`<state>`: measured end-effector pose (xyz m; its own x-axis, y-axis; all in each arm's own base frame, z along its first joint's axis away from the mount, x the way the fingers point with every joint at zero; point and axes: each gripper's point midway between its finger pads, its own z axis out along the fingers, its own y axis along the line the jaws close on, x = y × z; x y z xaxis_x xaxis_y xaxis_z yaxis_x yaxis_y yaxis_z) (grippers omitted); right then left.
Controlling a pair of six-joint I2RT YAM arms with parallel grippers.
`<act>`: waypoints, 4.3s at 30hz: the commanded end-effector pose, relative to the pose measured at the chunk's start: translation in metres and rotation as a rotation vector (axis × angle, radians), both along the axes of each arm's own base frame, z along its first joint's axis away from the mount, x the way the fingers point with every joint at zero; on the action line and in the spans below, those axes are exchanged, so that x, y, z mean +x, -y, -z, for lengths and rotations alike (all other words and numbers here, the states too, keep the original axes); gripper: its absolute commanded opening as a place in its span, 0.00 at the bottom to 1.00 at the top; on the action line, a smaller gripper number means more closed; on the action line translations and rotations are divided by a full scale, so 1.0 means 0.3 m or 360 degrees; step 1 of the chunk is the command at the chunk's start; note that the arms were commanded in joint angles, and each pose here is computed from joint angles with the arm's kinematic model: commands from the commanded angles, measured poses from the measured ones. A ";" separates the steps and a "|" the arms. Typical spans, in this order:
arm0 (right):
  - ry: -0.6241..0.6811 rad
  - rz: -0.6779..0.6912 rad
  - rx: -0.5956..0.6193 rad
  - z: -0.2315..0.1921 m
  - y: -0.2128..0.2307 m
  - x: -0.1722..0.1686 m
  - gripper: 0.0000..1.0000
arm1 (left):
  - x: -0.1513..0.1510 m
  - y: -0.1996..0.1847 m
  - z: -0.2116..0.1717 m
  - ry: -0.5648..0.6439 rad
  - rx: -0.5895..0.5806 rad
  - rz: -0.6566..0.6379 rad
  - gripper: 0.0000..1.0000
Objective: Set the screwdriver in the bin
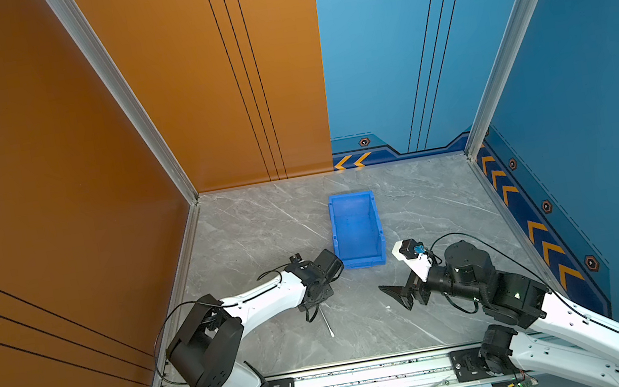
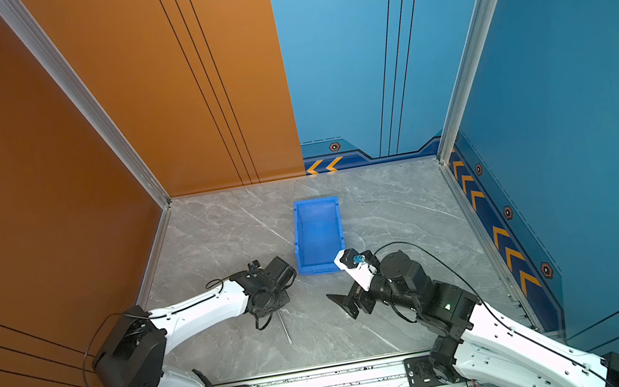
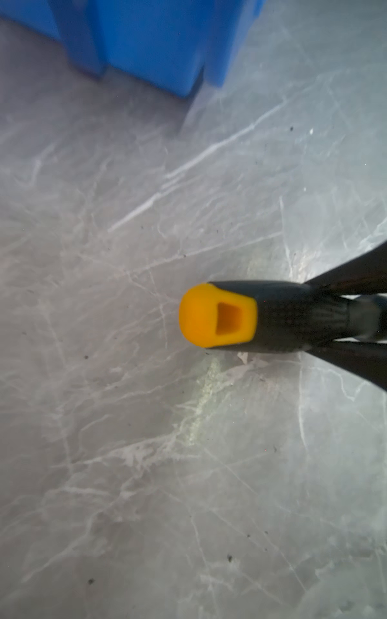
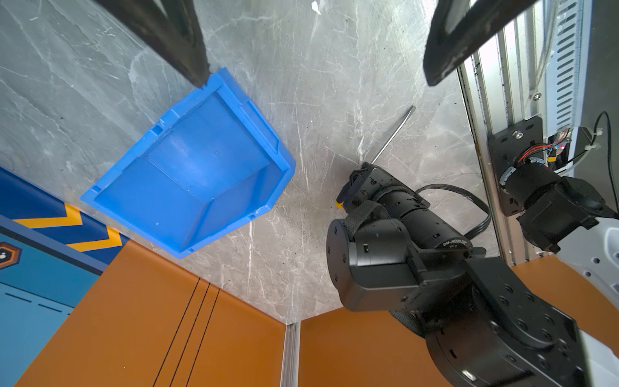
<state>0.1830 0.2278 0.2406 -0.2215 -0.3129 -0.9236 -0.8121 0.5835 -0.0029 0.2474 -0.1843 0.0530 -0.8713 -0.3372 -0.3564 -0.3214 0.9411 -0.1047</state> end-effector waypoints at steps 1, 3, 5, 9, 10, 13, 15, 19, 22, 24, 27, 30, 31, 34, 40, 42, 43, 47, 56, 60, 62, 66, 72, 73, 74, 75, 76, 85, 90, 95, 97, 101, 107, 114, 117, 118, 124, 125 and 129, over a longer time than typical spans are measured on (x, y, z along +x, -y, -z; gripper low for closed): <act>-0.0028 0.0049 0.0008 -0.007 0.019 0.012 1.00 | 0.028 0.011 -0.096 0.0106 0.0062 0.0125 0.00; -0.0046 0.0065 0.0042 -0.019 0.020 0.023 1.00 | 0.046 0.031 -0.137 0.0158 0.0049 0.0163 0.00; -0.0057 0.0080 0.0081 -0.032 0.022 0.032 1.00 | 0.067 0.056 -0.184 0.0212 0.0040 0.0220 0.00; -0.0057 0.0112 0.0148 -0.049 0.034 0.036 1.00 | 0.130 0.119 -0.313 0.0340 0.0001 0.0318 0.00; -0.0053 0.0124 0.0160 -0.050 0.039 0.038 1.00 | 0.149 0.136 -0.344 0.0375 -0.0005 0.0340 0.00; -0.0057 0.0154 0.0167 -0.044 0.048 0.051 1.00 | 0.213 0.205 -0.428 0.0453 -0.0020 0.0447 0.00; -0.0057 0.0180 0.0163 -0.050 0.055 0.064 1.00 | 0.254 0.256 -0.467 0.0486 -0.0021 0.0526 0.00; -0.0064 0.0232 0.0171 -0.088 0.066 0.091 1.00 | 0.344 0.344 -0.513 0.0519 -0.0038 0.0626 0.00; -0.0062 0.0317 0.0162 -0.083 0.101 0.130 1.00 | 0.417 0.396 -0.524 0.0537 -0.0054 0.0648 0.00; -0.0085 0.0359 0.0160 -0.071 0.115 0.147 1.00 | 0.466 0.429 -0.525 0.0549 -0.0059 0.0662 0.00; -0.0118 0.0390 0.0197 -0.080 0.128 0.164 1.00 | 0.528 0.471 -0.522 0.0572 -0.0056 0.0675 0.00; -0.0130 0.0406 0.0197 -0.082 0.141 0.166 1.00 | 0.575 0.500 -0.485 0.0562 -0.0039 0.0673 0.00; -0.0131 0.0411 0.0193 -0.083 0.146 0.165 1.00 | 0.588 0.507 -0.474 0.0564 -0.0024 0.0676 0.00; -0.0138 0.0435 0.0177 -0.075 0.167 0.164 1.00 | 0.634 0.518 -0.431 0.0562 0.0032 0.0668 0.00; -0.0139 0.0502 0.0171 -0.064 0.206 0.183 1.00 | 0.678 0.555 -0.341 0.0514 0.0047 0.0671 0.00; -0.0145 0.0529 0.0180 -0.064 0.217 0.192 1.00 | 0.683 0.553 -0.317 0.0503 0.0076 0.0675 0.00; -0.0147 0.0540 0.0189 -0.066 0.220 0.195 1.00 | 0.689 0.548 -0.309 0.0502 0.0093 0.0675 0.00; -0.0160 0.0555 0.0216 -0.065 0.226 0.201 1.00 | 0.693 0.541 -0.266 0.0467 0.0123 0.0679 0.00; -0.0174 0.0576 0.0221 -0.064 0.240 0.214 1.00 | 0.698 0.549 -0.163 0.0387 0.0138 0.0677 0.00; -0.0180 0.0592 0.0220 -0.059 0.245 0.219 1.00 | 0.703 0.551 -0.133 0.0364 0.0141 0.0679 0.00; -0.0184 0.0600 0.0224 -0.057 0.248 0.220 1.00 | 0.704 0.551 -0.116 0.0352 0.0148 0.0681 0.00; -0.0181 0.0608 0.0229 -0.057 0.253 0.218 1.00 | 0.709 0.539 -0.078 0.0322 0.0157 0.0664 0.00; -0.0164 0.0634 0.0231 -0.060 0.268 0.219 1.00 | 0.715 0.534 -0.035 0.0284 0.0147 0.0644 0.01; -0.0161 0.0637 0.0232 -0.062 0.269 0.219 1.00 | 0.717 0.531 -0.029 0.0278 0.0144 0.0639 0.02; -0.0162 0.0641 0.0230 -0.059 0.271 0.220 1.00 | 0.717 0.532 -0.025 0.0273 0.0139 0.0637 0.02; -0.0158 0.0645 0.0229 -0.060 0.272 0.221 1.00 | 0.719 0.531 -0.021 0.0271 0.0138 0.0633 0.02; -0.0155 0.0652 0.0230 -0.062 0.275 0.222 1.00 | 0.720 0.528 -0.019 0.0266 0.0134 0.0627 0.03; -0.0139 0.0683 0.0228 -0.064 0.291 0.224 1.00 | 0.730 0.526 0.006 0.0250 0.0119 0.0606 0.05; -0.0129 0.0705 0.0228 -0.064 0.301 0.226 1.00 | 0.731 0.523 0.012 0.0243 0.0118 0.0603 0.10; -0.0118 0.0725 0.0227 -0.069 0.311 0.232 1.00 | 0.731 0.523 0.016 0.0238 0.0112 0.0601 0.15; -0.0115 0.0729 0.0229 -0.071 0.313 0.233 1.00 | 0.731 0.524 0.014 0.0241 0.0112 0.0603 0.18; -0.0112 0.0735 0.0231 -0.071 0.317 0.232 1.00 | 0.730 0.524 0.002 0.0245 0.0109 0.0608 0.24; -0.0086 0.0755 0.0243 -0.080 0.327 0.236 1.00 | 0.728 0.514 -0.043 0.0275 0.0117 0.0621 0.43; -0.0044 0.0771 0.0288 -0.104 0.340 0.229 1.00 | 0.711 0.502 -0.161 0.0368 0.0126 0.0616 0.48; -0.0033 0.0780 0.0307 -0.109 0.347 0.220 1.00 | 0.686 0.501 -0.227 0.0417 0.0132 0.0624 0.49; -0.0033 0.0786 0.0317 -0.109 0.349 0.218 1.00 | 0.674 0.497 -0.249 0.0432 0.0137 0.0627 0.50; -0.0053 0.0774 0.0337 -0.102 0.353 0.189 1.00 | 0.583 0.471 -0.391 0.0534 0.0143 0.0626 0.52; -0.0053 0.0765 0.0331 -0.101 0.352 0.183 1.00 | 0.568 0.474 -0.413 0.0551 0.0138 0.0632 0.52; -0.0019 0.0770 0.0294 -0.106 0.359 0.174 1.00 | 0.517 0.463 -0.483 0.0602 0.0128 0.0659 0.54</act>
